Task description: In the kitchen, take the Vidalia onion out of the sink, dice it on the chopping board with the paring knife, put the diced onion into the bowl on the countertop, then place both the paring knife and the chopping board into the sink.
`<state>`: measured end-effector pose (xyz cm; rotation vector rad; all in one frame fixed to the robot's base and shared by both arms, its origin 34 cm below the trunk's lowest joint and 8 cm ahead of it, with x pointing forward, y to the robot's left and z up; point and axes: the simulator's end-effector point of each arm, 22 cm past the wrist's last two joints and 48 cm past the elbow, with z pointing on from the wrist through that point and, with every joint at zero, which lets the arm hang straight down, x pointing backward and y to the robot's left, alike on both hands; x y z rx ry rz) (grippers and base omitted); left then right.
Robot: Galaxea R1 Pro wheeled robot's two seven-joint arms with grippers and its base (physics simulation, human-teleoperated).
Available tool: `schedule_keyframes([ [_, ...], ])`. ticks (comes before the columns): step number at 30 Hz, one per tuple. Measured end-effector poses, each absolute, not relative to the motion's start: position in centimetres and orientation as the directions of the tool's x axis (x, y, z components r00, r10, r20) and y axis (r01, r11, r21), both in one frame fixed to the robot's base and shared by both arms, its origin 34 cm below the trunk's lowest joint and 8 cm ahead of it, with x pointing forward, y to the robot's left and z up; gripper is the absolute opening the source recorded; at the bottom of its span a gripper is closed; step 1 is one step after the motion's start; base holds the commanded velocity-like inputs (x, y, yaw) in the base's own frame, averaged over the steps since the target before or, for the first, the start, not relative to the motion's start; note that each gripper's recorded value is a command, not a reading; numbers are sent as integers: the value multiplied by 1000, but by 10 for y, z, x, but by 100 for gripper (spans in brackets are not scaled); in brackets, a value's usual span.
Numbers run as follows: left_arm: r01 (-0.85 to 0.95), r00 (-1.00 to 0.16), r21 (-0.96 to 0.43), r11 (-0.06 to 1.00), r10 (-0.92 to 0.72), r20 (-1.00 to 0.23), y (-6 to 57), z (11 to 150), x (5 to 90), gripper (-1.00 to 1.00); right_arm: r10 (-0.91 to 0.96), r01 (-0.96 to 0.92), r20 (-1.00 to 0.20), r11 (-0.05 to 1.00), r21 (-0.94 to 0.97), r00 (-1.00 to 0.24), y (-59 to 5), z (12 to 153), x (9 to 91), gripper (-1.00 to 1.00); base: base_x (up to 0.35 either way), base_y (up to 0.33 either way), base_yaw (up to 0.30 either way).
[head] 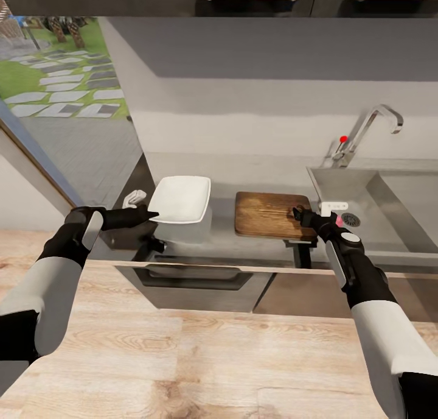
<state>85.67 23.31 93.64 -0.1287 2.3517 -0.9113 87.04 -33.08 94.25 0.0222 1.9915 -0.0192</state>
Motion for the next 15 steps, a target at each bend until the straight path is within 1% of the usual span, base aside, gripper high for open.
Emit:
schedule_keyframes([
  [1, 122, -811, -640, 758, -295, -504, 233, 936, 857, -100, 7, 24, -913, 1000, -3, -409, -331, 942, 870, 100, 0, 0, 0],
  [2, 122, -811, -640, 759, -295, -504, 233, 936, 857, 100, 7, 24, -913, 1000, -3, -408, -331, 942, 870, 100, 0, 0, 0],
  [3, 125, -814, -623, 772, -279, -509, 235, 932, 856, 100, 7, 25, -912, 1000, -3, -409, -331, 942, 871, 100, 0, 0, 0],
  [15, 124, -814, -622, 773, -279, -509, 236, 932, 856, 100, 7, 25, -912, 1000, -3, -409, -331, 942, 871, 100, 0, 0, 0],
])
